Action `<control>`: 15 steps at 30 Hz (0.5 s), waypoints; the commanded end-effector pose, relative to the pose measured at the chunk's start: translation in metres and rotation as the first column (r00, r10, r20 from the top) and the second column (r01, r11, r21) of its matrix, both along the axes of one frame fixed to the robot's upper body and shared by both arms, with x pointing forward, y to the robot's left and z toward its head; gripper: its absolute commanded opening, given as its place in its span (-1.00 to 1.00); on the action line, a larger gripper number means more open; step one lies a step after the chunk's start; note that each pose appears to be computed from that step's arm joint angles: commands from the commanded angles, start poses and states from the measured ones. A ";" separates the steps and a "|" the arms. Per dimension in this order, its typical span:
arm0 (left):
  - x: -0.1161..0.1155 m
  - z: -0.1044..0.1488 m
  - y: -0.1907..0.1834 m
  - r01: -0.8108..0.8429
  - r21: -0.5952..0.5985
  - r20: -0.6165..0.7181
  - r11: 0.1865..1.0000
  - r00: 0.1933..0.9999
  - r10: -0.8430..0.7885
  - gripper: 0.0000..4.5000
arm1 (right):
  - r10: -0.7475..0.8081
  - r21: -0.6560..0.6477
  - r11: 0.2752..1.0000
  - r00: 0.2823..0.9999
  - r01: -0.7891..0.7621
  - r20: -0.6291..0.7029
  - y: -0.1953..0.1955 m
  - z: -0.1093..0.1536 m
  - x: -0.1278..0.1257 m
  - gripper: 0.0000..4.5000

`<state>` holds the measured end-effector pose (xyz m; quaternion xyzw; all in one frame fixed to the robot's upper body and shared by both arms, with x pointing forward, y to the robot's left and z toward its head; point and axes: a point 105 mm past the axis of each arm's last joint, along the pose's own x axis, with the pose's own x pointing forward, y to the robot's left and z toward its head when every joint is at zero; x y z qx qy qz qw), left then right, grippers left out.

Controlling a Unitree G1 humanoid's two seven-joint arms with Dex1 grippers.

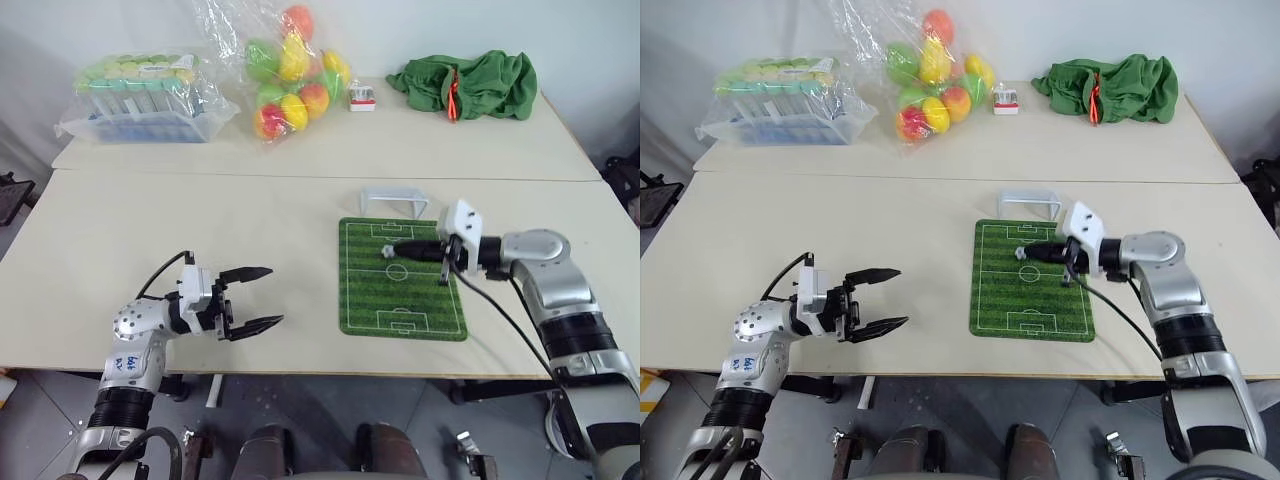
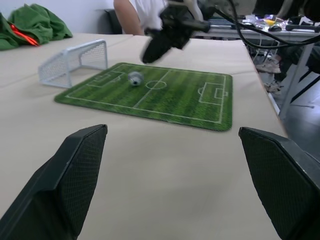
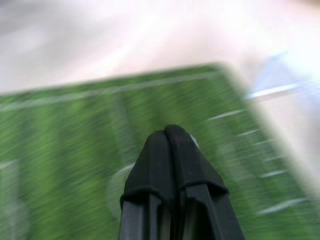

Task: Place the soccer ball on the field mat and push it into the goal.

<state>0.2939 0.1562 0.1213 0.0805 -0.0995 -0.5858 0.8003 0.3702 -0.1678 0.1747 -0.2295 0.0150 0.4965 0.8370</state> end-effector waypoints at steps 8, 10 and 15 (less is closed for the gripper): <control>0.020 0.027 0.014 -0.124 -0.103 -0.011 0.987 0.992 0.124 1.00 | -0.159 0.127 0.981 0.985 0.150 0.064 -0.046 0.037 -0.014 -0.99; 0.022 0.032 0.019 -0.153 -0.114 -0.025 0.982 0.988 0.151 1.00 | -0.163 0.114 0.981 0.986 0.158 0.031 -0.062 0.029 -0.025 -0.83; 0.018 0.033 0.037 -0.200 -0.080 -0.140 0.977 0.972 0.188 1.00 | -0.183 0.082 0.979 0.981 0.188 -0.062 -0.105 0.011 -0.054 -0.10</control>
